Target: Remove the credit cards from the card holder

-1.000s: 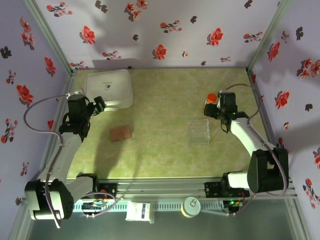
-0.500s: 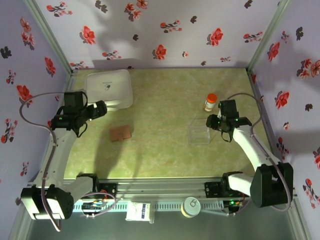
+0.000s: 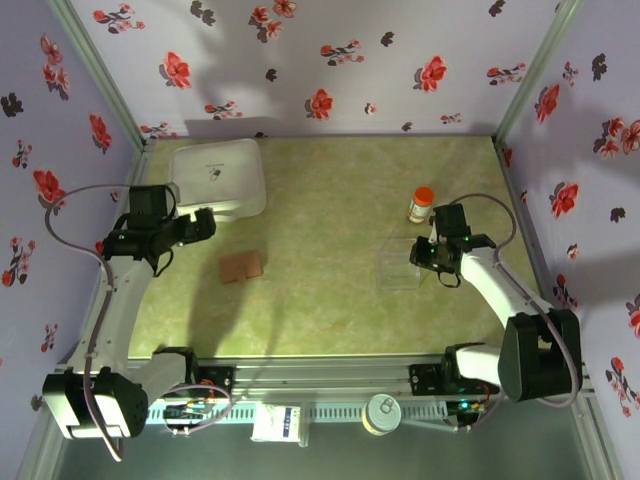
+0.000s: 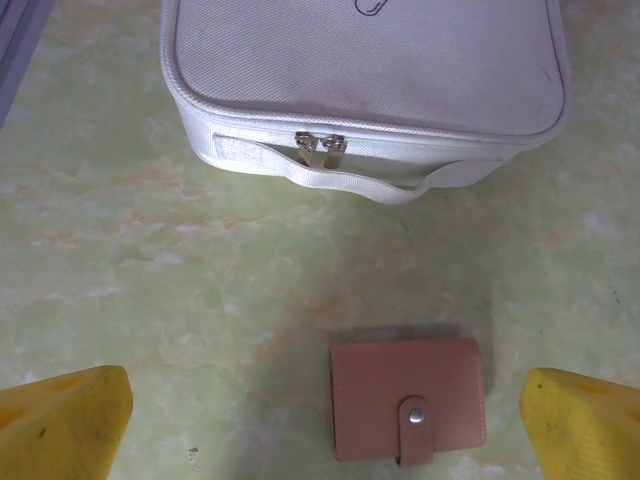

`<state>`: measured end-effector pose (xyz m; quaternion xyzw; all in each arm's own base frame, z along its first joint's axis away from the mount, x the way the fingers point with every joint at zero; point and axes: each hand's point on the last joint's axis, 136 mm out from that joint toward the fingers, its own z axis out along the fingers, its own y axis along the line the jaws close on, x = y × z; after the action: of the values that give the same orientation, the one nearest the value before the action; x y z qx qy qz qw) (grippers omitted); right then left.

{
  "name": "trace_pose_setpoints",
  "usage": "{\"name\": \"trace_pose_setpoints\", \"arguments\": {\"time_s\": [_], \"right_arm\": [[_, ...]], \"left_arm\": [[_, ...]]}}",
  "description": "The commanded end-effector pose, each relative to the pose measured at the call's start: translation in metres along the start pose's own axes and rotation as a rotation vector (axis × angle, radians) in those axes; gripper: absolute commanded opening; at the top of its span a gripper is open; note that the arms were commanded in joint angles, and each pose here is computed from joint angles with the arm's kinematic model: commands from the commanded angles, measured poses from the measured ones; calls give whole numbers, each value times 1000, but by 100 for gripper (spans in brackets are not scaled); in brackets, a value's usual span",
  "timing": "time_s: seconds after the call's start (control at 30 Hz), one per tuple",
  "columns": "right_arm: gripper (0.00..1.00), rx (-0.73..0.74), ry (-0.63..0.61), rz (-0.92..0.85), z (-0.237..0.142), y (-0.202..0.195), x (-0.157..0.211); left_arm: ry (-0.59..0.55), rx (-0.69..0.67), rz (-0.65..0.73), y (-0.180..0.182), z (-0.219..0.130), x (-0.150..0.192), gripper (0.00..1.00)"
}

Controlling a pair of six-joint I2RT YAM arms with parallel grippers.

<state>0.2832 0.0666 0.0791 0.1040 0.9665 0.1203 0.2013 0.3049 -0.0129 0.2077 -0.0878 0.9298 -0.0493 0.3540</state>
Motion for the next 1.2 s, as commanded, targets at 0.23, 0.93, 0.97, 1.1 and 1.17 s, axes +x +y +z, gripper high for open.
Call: {"name": "trace_pose_setpoints", "arguments": {"time_s": [0.23,0.93,0.97,1.1,1.17], "right_arm": [[25,34,33,-21,10,-1,-3],[15,64,43,-45,17,-1,-7],[14,64,41,-49,17,0,-7],[12,70,43,-56,16,2,-8],[11,71,40,-61,14,5,-10]], "left_arm": [[42,-3,10,4,4,9,100],[52,-18,3,10,6,13,100],[53,-18,4,10,6,13,100],[54,-20,3,11,6,13,100],[53,-22,1,11,6,13,100]]}}
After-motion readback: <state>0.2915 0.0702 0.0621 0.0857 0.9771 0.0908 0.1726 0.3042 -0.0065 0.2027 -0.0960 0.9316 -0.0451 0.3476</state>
